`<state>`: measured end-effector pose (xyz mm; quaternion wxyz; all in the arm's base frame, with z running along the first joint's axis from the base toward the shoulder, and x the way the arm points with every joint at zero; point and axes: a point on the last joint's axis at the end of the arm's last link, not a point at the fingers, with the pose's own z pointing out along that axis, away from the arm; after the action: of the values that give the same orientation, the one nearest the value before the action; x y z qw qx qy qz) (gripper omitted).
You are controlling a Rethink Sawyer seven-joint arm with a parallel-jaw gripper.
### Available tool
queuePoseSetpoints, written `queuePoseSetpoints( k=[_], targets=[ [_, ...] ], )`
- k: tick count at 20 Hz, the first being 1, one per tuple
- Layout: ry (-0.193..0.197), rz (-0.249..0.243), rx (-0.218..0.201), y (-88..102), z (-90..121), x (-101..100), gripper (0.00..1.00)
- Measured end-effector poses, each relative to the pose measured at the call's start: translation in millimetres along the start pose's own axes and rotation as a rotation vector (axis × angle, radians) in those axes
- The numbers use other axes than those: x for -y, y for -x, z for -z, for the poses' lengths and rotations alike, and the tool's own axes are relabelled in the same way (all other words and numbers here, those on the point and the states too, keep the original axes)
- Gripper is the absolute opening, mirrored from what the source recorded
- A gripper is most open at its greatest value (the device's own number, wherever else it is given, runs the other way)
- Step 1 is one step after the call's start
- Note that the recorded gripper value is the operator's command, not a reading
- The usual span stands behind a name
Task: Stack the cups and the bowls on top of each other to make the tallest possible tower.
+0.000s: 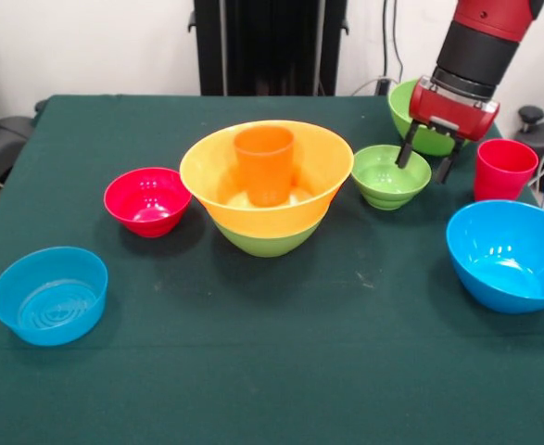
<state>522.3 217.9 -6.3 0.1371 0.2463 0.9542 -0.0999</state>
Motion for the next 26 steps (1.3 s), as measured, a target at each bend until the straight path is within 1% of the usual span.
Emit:
queuePoseSetpoints(
  k=[9,14,19,26],
  targets=[
    [-0.011,-0.016,-0.012,-8.3,-6.8,-2.0,1.0],
    [-0.026,-0.002,-0.011,-19.8,-10.8,-2.6,1.0],
    [-0.052,0.02,-0.011,-34.1,-18.2,0.4,1.0],
    [-0.086,0.03,-0.005,-39.1,-26.8,10.3,1.0]
  ],
)
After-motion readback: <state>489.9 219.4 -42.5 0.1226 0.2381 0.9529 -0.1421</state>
